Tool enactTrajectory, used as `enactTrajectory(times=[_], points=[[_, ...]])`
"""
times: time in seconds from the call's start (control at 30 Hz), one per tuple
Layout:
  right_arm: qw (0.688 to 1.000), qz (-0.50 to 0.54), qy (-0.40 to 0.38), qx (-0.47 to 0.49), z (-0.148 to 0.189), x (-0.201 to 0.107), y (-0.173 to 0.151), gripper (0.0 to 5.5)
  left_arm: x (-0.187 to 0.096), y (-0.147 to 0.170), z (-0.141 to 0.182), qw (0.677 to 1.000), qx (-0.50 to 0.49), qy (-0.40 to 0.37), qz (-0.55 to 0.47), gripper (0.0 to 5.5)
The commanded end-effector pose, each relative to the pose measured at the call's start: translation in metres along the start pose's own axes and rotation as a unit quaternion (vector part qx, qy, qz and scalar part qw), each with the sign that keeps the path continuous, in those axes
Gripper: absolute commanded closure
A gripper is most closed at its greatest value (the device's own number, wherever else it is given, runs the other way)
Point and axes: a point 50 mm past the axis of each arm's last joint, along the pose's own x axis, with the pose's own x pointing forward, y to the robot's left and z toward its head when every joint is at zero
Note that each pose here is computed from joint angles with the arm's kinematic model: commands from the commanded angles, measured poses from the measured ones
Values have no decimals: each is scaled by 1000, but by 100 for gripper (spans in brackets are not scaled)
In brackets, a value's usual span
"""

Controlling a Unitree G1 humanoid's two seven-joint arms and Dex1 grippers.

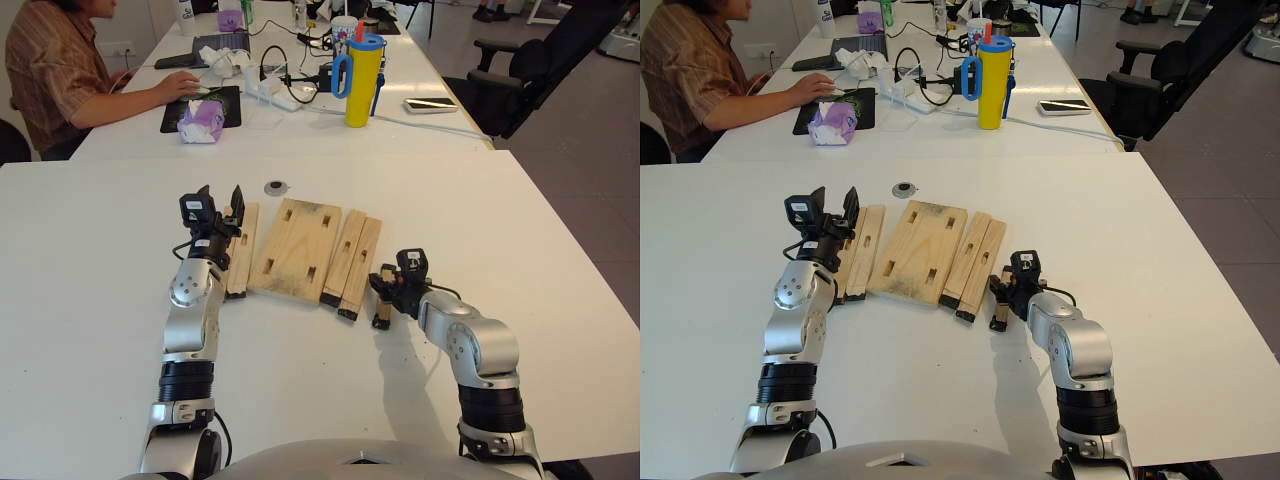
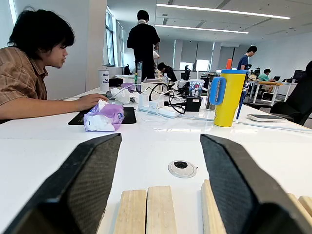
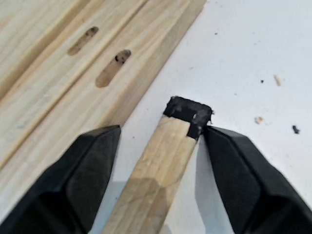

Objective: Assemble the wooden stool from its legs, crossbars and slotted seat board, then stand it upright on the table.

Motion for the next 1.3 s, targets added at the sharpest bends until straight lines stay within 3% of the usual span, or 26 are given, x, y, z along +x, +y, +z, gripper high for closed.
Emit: enactTrajectory(times=[0.03,0.3,0.47,0.63,0.77,0.9,1.07,1.3], points=[[999,0,52,6,-14,-5,2,247,1,-1,1,1000,-3,1,1,251],[996,-21,85,-30,-24,-3,-3,353,2,-4,1,1000,-7,-1,6,251],[996,-15,61,-56,-22,2,-9,422,5,-4,3,1000,-15,-4,5,251],[995,-11,-86,-47,15,4,-22,423,15,-23,10,992,-105,14,-71,251],[963,49,-251,-83,66,-5,-11,423,22,-38,26,954,-262,34,-142,251],[924,150,-330,-125,86,-12,17,423,23,-58,40,902,-356,74,-233,251],[883,222,-374,-176,92,-19,39,423,19,-75,54,850,-416,97,-307,251],[861,250,-396,-199,92,-23,46,423,15,-82,62,830,-429,108,-340,251]])
